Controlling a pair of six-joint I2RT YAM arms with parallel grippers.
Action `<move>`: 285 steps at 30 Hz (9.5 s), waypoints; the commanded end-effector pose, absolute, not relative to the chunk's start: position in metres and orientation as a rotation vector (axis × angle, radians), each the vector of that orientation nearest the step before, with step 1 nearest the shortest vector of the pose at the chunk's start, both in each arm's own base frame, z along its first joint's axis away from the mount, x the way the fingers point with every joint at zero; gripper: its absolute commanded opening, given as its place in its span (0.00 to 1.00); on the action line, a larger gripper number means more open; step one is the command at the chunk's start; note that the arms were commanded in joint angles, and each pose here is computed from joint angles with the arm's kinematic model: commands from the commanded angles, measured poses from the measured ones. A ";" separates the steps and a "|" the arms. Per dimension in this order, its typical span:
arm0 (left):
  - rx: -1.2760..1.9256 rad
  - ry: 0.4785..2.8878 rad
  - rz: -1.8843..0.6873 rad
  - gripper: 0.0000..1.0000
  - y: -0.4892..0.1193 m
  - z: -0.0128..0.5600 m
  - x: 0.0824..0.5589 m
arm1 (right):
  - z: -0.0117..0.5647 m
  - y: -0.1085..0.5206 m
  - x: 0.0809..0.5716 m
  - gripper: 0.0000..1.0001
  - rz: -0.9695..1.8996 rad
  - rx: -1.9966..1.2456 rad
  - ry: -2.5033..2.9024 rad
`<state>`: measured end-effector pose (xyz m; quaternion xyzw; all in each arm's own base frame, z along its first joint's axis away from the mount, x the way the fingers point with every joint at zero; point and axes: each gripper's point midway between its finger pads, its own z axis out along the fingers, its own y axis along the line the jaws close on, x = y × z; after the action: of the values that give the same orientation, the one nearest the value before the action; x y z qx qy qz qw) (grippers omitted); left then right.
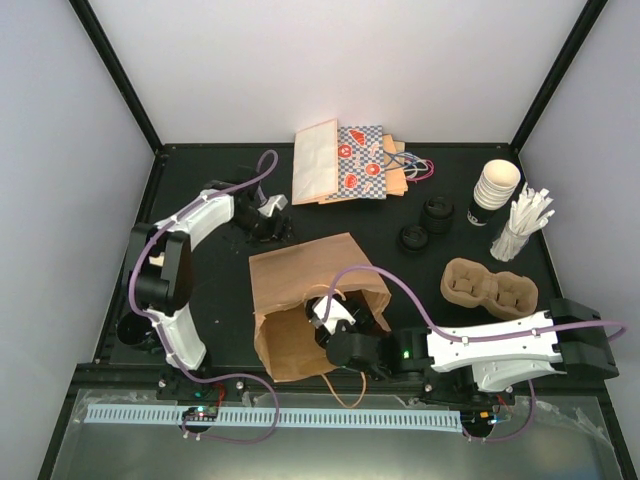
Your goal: Pack the takeout coffee
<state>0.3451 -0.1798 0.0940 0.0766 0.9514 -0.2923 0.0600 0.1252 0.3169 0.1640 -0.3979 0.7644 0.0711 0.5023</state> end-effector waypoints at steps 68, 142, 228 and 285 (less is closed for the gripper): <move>0.362 2.881 -1.452 0.67 -0.268 0.070 0.339 | 0.147 0.308 0.175 0.51 0.020 -0.918 1.880; 0.453 2.835 -1.700 0.46 -0.281 0.081 0.264 | 0.169 0.271 0.231 0.50 -0.215 -0.655 1.799; 0.359 2.793 -1.508 0.98 -0.257 0.116 0.308 | 0.093 0.292 0.180 0.61 -0.089 -1.127 2.616; 0.043 2.118 -0.538 0.99 -0.082 0.363 0.256 | 0.388 0.306 0.225 1.00 0.270 -0.833 2.099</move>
<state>0.2618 -0.1003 0.3391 0.0313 0.8732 -0.2581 0.4123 0.2205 0.3275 0.3387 -0.3655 0.8575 0.0945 0.3496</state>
